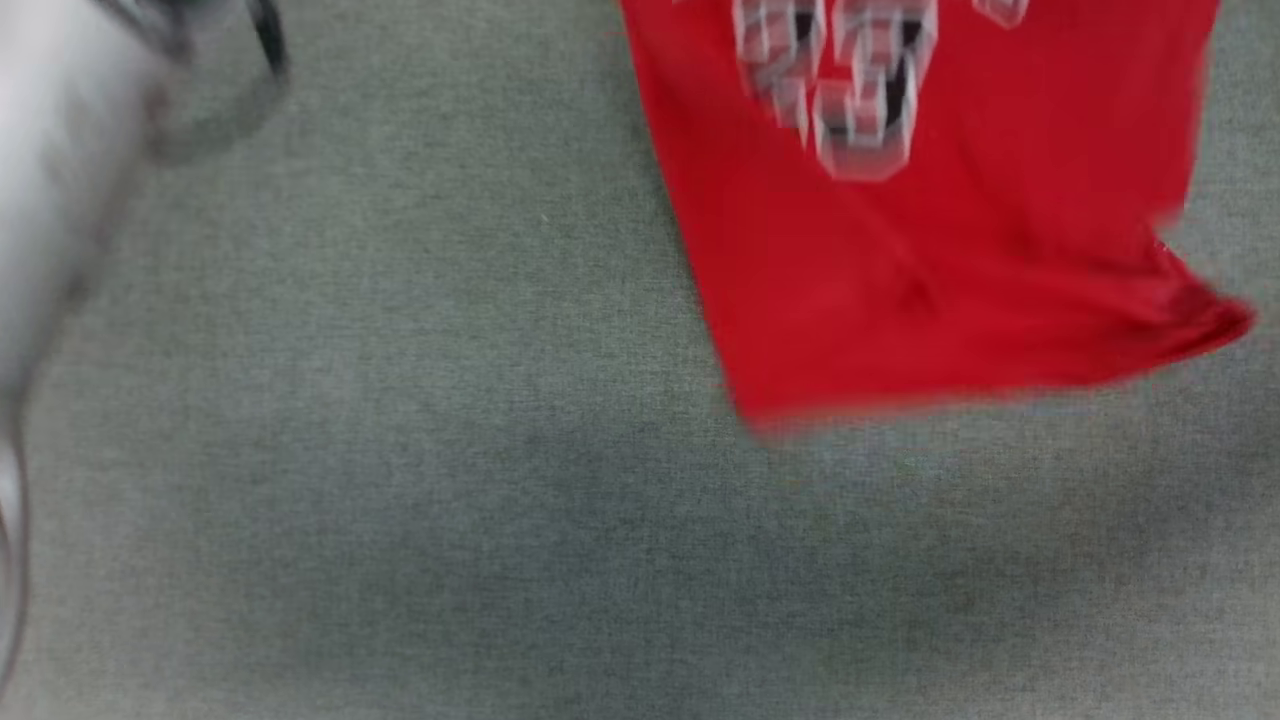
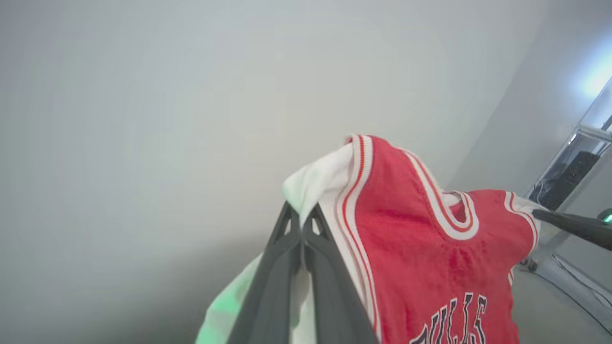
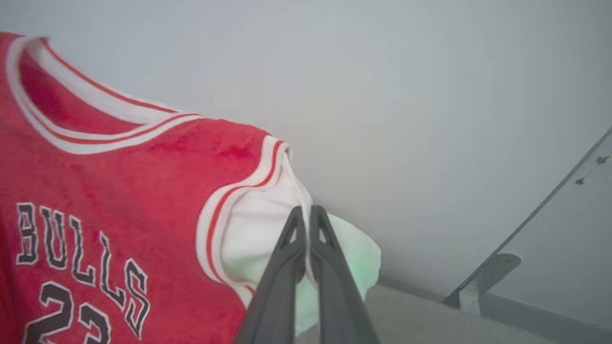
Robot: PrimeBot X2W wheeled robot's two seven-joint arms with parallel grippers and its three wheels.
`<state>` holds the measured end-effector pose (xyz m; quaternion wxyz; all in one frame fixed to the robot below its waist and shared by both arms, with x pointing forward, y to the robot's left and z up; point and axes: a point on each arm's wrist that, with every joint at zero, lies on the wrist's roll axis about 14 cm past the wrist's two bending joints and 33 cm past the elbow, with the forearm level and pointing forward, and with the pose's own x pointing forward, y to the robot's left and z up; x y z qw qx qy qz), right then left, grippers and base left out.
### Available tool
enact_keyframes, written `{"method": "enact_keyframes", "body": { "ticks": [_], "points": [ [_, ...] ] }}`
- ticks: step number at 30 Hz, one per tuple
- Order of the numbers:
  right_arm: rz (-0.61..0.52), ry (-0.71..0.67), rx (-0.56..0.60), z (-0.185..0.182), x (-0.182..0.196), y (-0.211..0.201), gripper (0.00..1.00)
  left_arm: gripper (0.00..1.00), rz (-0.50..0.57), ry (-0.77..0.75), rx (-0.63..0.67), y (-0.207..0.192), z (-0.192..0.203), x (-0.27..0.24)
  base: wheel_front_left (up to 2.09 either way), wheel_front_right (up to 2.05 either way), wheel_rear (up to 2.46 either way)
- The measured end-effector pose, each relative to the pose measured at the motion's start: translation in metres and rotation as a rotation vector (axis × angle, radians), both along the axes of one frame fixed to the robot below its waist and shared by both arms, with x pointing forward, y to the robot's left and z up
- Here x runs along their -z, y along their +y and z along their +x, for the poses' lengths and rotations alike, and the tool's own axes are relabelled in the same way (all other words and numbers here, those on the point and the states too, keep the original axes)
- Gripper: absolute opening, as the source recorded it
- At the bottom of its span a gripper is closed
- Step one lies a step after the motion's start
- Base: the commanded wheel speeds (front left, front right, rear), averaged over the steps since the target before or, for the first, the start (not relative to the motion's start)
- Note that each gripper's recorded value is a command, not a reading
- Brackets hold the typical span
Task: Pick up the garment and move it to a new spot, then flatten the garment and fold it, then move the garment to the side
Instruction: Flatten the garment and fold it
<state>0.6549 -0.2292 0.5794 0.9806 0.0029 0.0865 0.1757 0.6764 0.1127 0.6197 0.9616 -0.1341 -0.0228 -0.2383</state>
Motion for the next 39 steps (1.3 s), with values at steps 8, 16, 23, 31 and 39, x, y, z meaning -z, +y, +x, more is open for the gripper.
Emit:
{"method": "enact_keyframes", "body": {
  "ticks": [8, 16, 23, 31, 39],
  "points": [
    [0.123, -0.384, 0.175, 0.040, -0.122, -0.028, 0.00, 0.00, -0.130, -0.301, -0.115, 0.007, 0.028, -0.112, 0.00, 0.00, 0.00],
    [0.044, -0.407, 0.151, 0.036, -0.119, -0.022, 0.00, 0.00, -0.185, -0.290, -0.086, 0.008, 0.017, -0.102, 0.00, 0.00, 0.00],
    [-0.036, -0.151, 0.040, 0.000, -0.007, -0.011, 0.00, 0.00, -0.086, -0.034, 0.066, -0.009, -0.031, 0.027, 0.00, 0.00, 0.00],
    [-0.021, 0.101, -0.028, -0.080, 0.080, -0.019, 0.00, 0.00, 0.027, 0.260, 0.176, -0.003, -0.118, 0.140, 0.00, 0.00, 0.00],
    [0.024, 0.319, -0.084, -0.168, 0.118, -0.017, 0.00, 0.00, 0.008, 0.423, 0.218, 0.004, -0.192, 0.177, 0.00, 0.00, 0.00]
  ]
}}
